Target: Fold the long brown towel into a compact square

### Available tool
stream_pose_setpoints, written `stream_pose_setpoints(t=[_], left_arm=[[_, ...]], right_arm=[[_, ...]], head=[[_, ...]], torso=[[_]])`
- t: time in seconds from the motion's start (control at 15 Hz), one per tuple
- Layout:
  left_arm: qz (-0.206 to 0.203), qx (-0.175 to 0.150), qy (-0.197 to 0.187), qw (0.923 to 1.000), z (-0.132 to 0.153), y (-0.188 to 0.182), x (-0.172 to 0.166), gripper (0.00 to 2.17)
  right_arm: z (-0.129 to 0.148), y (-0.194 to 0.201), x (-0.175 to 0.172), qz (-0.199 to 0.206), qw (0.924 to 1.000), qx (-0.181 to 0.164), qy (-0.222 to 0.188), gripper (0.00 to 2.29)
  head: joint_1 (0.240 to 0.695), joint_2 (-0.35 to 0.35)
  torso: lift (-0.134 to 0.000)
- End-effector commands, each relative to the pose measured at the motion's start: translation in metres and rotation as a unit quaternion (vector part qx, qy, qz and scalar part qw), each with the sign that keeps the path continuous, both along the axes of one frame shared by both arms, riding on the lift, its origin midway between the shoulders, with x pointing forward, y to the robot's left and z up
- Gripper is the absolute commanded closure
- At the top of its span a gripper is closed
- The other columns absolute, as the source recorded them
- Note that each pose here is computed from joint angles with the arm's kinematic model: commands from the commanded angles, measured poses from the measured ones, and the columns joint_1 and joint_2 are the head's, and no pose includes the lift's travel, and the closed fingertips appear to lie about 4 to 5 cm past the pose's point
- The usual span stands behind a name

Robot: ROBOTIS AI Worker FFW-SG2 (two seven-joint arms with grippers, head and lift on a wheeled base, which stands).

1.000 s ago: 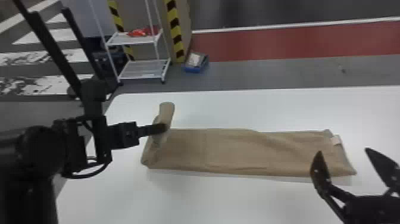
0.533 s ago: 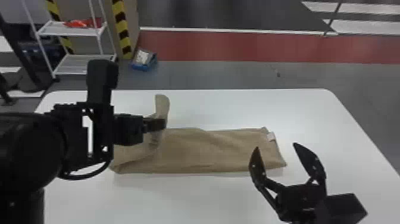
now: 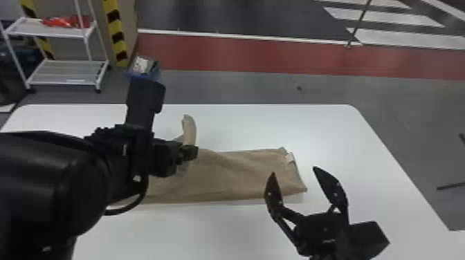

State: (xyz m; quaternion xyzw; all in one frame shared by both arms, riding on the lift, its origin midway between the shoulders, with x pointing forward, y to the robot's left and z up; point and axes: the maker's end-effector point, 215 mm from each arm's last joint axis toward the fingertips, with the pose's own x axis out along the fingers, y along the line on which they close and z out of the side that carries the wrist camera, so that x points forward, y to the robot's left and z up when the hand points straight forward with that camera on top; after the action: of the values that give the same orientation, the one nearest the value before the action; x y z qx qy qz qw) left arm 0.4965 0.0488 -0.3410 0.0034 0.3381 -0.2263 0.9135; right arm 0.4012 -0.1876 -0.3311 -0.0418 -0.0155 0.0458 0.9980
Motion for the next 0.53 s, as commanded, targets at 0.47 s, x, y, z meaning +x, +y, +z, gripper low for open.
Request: stream_pose_setpoints(t=[0.47], left_arm=[[0.012,-0.025,-0.031,0.9991,0.004,0.006,0.009,0.04]], right_arm=[[-0.006,0.0,0.008,-0.001,0.9999,0.0,0.015,0.13]], head=[[0.695,-0.199]], torso=[[-0.125]])
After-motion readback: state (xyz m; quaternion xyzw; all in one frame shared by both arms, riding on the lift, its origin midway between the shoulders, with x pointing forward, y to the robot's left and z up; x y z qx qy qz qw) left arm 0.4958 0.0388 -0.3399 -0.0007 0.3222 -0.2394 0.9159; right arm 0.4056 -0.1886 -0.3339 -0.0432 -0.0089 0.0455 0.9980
